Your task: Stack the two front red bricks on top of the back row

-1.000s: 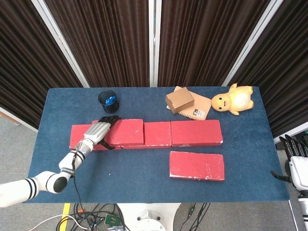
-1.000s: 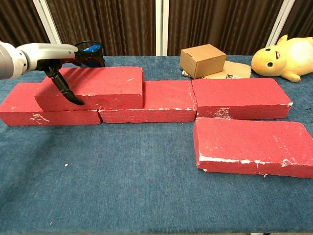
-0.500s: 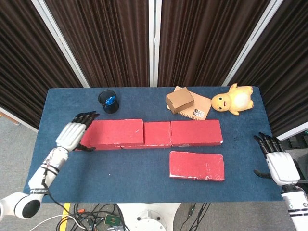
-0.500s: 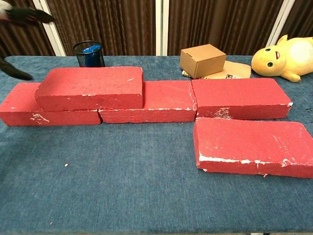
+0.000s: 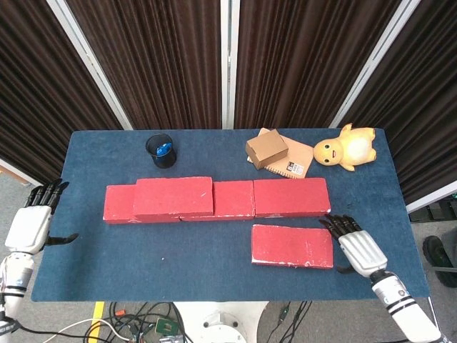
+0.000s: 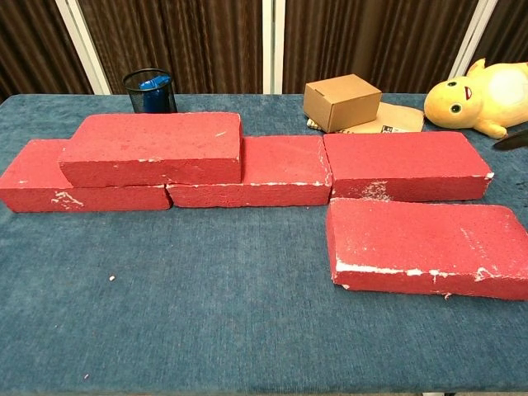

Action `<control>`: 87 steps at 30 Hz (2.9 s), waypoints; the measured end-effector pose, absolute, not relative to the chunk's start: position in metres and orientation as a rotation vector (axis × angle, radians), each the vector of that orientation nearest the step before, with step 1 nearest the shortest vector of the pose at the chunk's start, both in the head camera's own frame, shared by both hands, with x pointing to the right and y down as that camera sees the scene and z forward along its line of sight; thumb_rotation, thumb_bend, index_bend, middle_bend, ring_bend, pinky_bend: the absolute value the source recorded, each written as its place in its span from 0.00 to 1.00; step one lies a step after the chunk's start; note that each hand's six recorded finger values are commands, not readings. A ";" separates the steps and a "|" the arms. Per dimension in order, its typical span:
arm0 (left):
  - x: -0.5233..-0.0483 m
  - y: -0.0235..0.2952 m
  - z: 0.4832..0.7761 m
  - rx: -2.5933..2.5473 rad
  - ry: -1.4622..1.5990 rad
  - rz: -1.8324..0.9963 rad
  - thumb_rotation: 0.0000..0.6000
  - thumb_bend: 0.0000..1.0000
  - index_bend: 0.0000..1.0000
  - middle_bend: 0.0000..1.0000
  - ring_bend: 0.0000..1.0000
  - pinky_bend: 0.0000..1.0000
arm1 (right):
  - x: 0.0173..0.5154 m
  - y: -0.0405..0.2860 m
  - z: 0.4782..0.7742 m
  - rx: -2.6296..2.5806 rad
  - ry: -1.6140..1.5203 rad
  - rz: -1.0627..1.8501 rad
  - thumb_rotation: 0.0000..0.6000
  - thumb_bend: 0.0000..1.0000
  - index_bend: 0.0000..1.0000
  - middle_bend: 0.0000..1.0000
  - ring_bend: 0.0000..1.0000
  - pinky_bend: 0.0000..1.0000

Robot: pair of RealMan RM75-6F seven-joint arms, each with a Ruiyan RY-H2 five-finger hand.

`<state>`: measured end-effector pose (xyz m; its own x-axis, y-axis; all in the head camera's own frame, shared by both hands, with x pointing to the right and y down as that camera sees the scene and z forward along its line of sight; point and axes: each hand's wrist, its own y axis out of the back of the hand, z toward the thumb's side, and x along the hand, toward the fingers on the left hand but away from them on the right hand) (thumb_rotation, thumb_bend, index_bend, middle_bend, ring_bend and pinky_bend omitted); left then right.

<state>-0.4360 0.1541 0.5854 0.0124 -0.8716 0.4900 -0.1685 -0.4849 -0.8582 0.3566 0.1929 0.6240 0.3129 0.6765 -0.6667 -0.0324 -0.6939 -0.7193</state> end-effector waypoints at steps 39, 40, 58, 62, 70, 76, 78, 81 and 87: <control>-0.485 0.183 0.589 -1.701 1.100 -1.568 1.00 0.03 0.01 0.00 0.00 0.00 | 0.280 0.192 0.703 -2.138 -0.440 1.471 1.00 0.00 0.00 0.00 0.00 0.00; -0.484 0.182 0.589 -1.700 1.099 -1.566 1.00 0.03 0.01 0.00 0.00 0.00 | 0.279 0.193 0.705 -2.145 -0.442 1.471 1.00 0.00 0.00 0.00 0.00 0.00; -0.486 0.184 0.592 -1.712 1.099 -1.577 1.00 0.03 0.01 0.00 0.00 0.00 | 0.276 0.190 0.712 -2.165 -0.520 1.435 1.00 0.00 0.00 0.19 0.16 0.19; -0.486 0.185 0.592 -1.714 1.098 -1.578 1.00 0.03 0.01 0.00 0.00 0.00 | 0.276 0.190 0.712 -2.164 -0.525 1.433 1.00 0.00 0.00 0.22 0.19 0.23; -0.486 0.187 0.588 -1.719 1.108 -1.572 1.00 0.03 0.01 0.00 0.00 0.00 | 0.272 0.176 0.683 -2.151 -0.576 1.325 1.00 0.00 0.00 0.22 0.19 0.24; -0.486 0.190 0.584 -1.723 1.117 -1.565 1.00 0.03 0.01 0.00 0.00 0.00 | 0.271 0.131 0.654 -2.064 -0.627 1.242 1.00 0.00 0.00 0.21 0.19 0.22; -0.486 0.190 0.582 -1.724 1.121 -1.557 1.00 0.03 0.01 0.00 0.00 0.00 | 0.267 0.112 0.649 -2.039 -0.627 1.222 1.00 0.00 0.00 0.20 0.19 0.20; -0.486 0.190 0.581 -1.722 1.126 -1.555 1.00 0.03 0.01 0.00 0.00 0.00 | 0.260 0.093 0.650 -2.036 -0.592 1.215 1.00 0.00 0.00 0.18 0.19 0.18; -0.488 0.192 0.585 -1.729 1.128 -1.574 1.00 0.03 0.01 0.00 0.00 0.00 | 0.243 0.045 0.656 -2.014 -0.516 1.201 1.00 0.00 0.00 0.18 0.19 0.18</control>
<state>-0.4881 0.1916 0.5846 -0.0317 -0.8515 0.5234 -0.2220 -0.5046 -0.8343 0.2428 0.0454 0.6557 0.4846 0.6508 -0.5845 -0.0242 -0.6579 -0.7527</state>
